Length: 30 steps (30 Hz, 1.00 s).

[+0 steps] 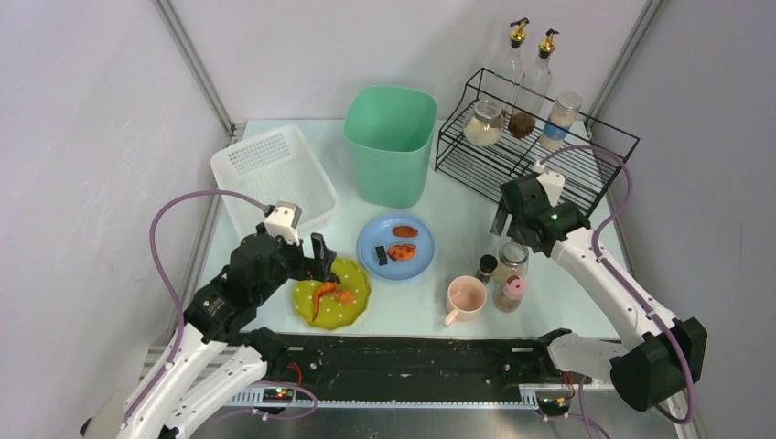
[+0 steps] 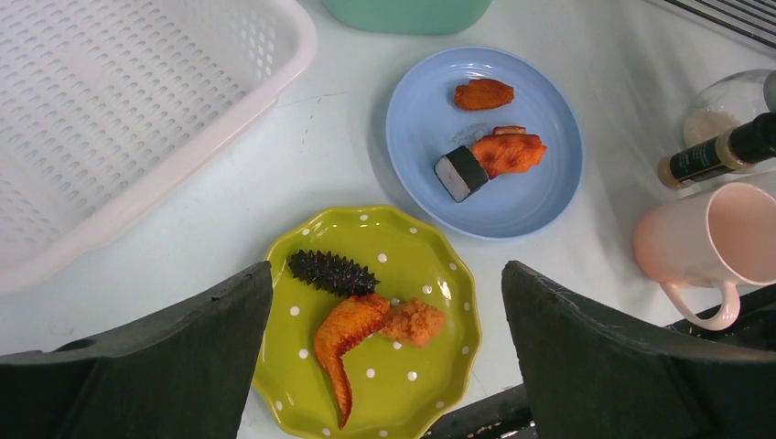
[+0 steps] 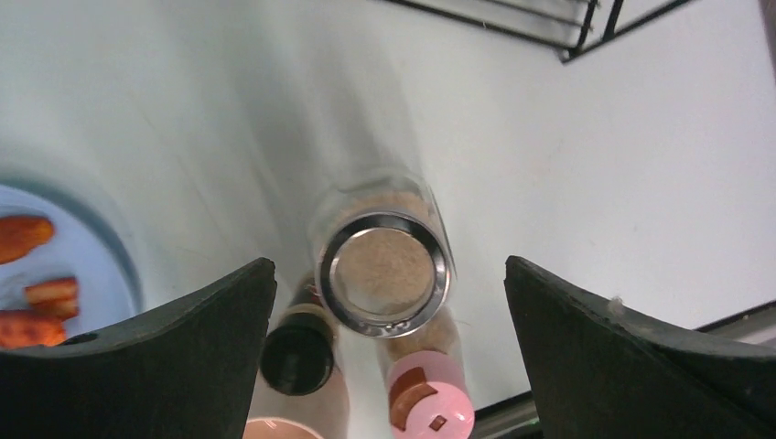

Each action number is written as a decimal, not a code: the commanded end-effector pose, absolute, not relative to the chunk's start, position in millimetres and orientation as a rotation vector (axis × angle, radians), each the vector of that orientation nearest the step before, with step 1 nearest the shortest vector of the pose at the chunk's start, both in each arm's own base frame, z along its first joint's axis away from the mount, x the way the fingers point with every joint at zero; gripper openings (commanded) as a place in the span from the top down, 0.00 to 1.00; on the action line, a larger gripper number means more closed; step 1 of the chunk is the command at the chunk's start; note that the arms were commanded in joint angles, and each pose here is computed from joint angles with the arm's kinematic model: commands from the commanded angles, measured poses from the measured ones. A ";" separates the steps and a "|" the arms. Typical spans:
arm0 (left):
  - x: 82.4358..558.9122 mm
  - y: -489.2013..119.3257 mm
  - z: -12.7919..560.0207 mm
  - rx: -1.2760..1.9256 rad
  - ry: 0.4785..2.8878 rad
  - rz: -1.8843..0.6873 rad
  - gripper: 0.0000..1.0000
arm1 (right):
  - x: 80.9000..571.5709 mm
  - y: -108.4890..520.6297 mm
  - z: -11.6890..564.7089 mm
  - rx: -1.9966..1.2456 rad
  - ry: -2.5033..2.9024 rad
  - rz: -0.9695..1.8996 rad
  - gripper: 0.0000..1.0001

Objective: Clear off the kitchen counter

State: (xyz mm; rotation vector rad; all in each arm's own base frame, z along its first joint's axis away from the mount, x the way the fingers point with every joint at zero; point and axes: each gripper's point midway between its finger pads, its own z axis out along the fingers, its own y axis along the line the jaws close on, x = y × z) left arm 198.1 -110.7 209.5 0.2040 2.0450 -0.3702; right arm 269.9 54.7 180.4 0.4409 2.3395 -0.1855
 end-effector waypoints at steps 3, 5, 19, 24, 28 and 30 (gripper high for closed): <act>199.3 -109.7 212.9 0.201 2.027 -0.368 0.02 | 257.6 48.9 157.7 0.562 2.390 -0.077 0.00; 198.9 -109.8 213.5 0.201 2.026 -0.370 0.02 | 255.9 48.7 151.5 0.575 2.405 -0.072 0.01; 198.9 -110.8 212.3 0.204 2.032 -0.374 0.02 | 256.1 64.0 118.0 0.562 2.485 -0.029 0.00; 198.6 -110.9 212.9 0.204 2.030 -0.376 0.02 | 256.3 64.0 112.8 0.556 2.490 -0.055 0.01; 198.4 -110.8 212.5 0.204 2.030 -0.376 0.02 | 256.6 64.7 111.2 0.549 2.486 -0.075 0.02; 198.5 -110.8 212.9 0.204 2.029 -0.376 0.02 | 256.6 65.9 110.3 0.541 2.483 -0.082 0.03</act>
